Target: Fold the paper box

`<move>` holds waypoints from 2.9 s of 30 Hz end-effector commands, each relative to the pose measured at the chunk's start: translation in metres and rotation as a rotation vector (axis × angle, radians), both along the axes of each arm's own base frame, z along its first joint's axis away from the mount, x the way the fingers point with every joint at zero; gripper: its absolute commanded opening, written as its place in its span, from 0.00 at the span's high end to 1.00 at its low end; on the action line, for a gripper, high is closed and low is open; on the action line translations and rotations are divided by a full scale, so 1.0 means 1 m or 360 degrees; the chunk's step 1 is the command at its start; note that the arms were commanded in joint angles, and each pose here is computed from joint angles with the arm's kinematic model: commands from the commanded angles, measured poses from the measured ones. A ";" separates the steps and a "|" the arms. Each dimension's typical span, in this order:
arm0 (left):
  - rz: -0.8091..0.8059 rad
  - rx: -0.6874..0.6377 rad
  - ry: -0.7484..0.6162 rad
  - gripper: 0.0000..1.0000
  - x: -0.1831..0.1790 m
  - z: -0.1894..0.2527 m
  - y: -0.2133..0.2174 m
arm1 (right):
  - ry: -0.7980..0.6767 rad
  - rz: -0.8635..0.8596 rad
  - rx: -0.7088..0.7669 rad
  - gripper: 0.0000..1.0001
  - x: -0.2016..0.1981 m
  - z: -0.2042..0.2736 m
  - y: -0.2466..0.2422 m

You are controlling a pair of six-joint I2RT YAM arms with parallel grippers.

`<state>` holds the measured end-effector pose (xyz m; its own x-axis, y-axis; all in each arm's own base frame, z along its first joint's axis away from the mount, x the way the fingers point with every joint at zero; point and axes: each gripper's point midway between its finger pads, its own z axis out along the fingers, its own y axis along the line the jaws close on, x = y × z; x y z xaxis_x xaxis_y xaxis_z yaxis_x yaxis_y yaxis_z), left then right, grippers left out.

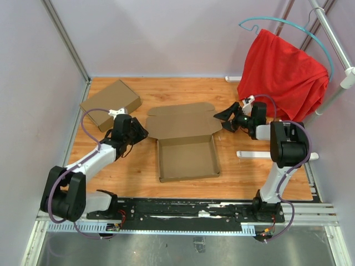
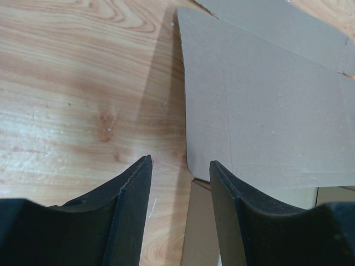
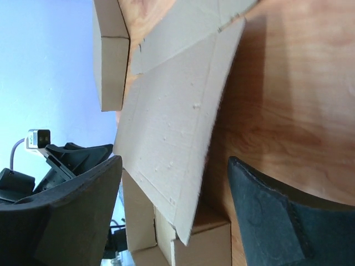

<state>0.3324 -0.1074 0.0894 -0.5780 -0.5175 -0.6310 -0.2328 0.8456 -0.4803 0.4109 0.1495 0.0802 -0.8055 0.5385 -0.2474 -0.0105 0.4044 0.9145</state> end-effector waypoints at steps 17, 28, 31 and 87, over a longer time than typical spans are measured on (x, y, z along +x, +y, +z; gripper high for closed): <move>-0.0153 -0.0141 -0.0069 0.48 0.066 0.011 -0.030 | 0.0002 0.0410 -0.0981 0.32 0.006 -0.007 0.025; -0.0302 -0.0213 -0.0086 0.50 0.105 0.022 -0.057 | -0.0029 0.0488 -0.1069 0.33 0.003 -0.011 0.044; -0.0336 -0.0228 -0.0057 0.52 0.113 0.016 -0.063 | -0.0028 0.0484 -0.1128 0.34 0.005 -0.008 0.042; -0.0170 -0.0399 -0.0299 0.44 0.061 0.013 -0.012 | 0.0009 0.0189 -0.1155 0.20 0.009 0.011 0.000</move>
<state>0.3722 -0.1105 0.0753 -0.5446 -0.6277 -0.5562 -0.1396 0.7218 -0.6779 0.4169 0.1506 0.0898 -0.8421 0.1670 -0.5129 -0.0828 0.8996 0.4289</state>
